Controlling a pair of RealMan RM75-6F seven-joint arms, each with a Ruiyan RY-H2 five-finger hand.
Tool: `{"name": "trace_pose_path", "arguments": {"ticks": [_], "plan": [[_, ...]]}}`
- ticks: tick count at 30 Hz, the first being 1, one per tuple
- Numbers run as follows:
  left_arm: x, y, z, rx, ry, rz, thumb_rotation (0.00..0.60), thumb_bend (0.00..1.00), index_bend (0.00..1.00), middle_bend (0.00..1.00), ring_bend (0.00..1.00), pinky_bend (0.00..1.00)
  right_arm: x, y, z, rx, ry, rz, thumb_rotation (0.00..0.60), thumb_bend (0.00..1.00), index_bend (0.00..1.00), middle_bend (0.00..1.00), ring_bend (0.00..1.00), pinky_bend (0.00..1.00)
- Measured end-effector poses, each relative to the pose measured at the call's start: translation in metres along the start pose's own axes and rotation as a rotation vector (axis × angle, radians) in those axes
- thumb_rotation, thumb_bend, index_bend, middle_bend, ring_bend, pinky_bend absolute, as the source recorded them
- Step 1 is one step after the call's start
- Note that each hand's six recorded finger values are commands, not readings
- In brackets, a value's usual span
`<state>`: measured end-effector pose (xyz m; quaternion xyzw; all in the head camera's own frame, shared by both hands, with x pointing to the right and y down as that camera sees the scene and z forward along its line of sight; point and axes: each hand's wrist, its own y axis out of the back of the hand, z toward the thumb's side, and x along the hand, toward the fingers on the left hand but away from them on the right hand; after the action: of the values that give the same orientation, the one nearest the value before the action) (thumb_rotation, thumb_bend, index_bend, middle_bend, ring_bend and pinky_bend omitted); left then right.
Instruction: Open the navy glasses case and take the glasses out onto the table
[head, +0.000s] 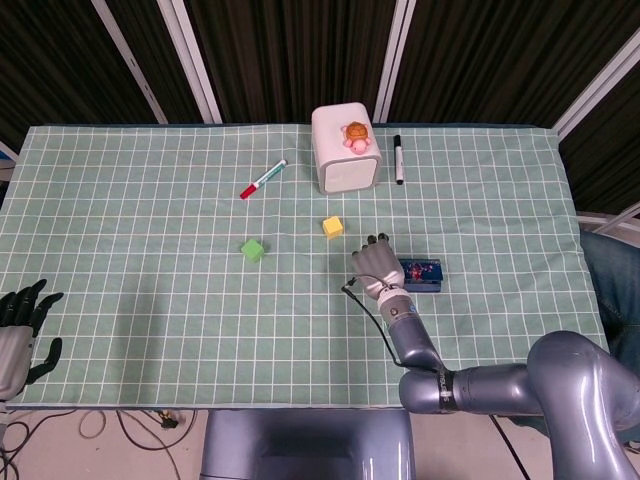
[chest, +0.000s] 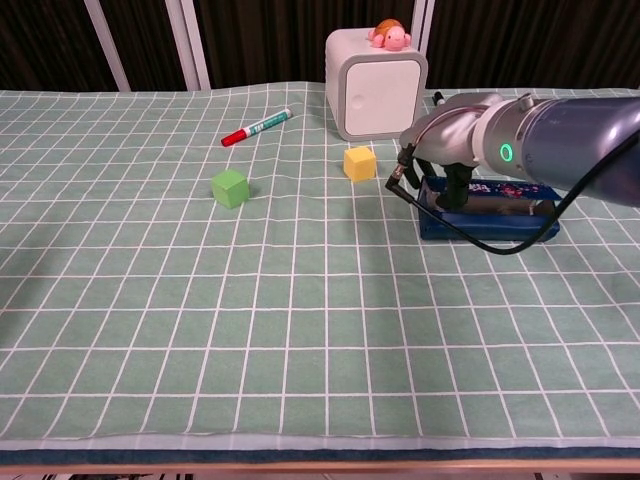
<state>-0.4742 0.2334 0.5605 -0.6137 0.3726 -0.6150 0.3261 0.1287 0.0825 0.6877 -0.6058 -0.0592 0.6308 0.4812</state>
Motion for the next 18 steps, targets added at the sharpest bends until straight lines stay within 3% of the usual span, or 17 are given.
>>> {"name": "trace_pose_path", "arguments": {"ticks": [18], "plan": [[0.000, 0.000, 0.000, -0.001, 0.000, 0.001, 0.600, 0.46, 0.14, 0.00, 0.00, 0.03, -0.009, -0.014, -0.002, 0.022, -0.026, -0.003, 0.600, 0.65, 0.36, 0.36, 0.20, 0.24]]}}
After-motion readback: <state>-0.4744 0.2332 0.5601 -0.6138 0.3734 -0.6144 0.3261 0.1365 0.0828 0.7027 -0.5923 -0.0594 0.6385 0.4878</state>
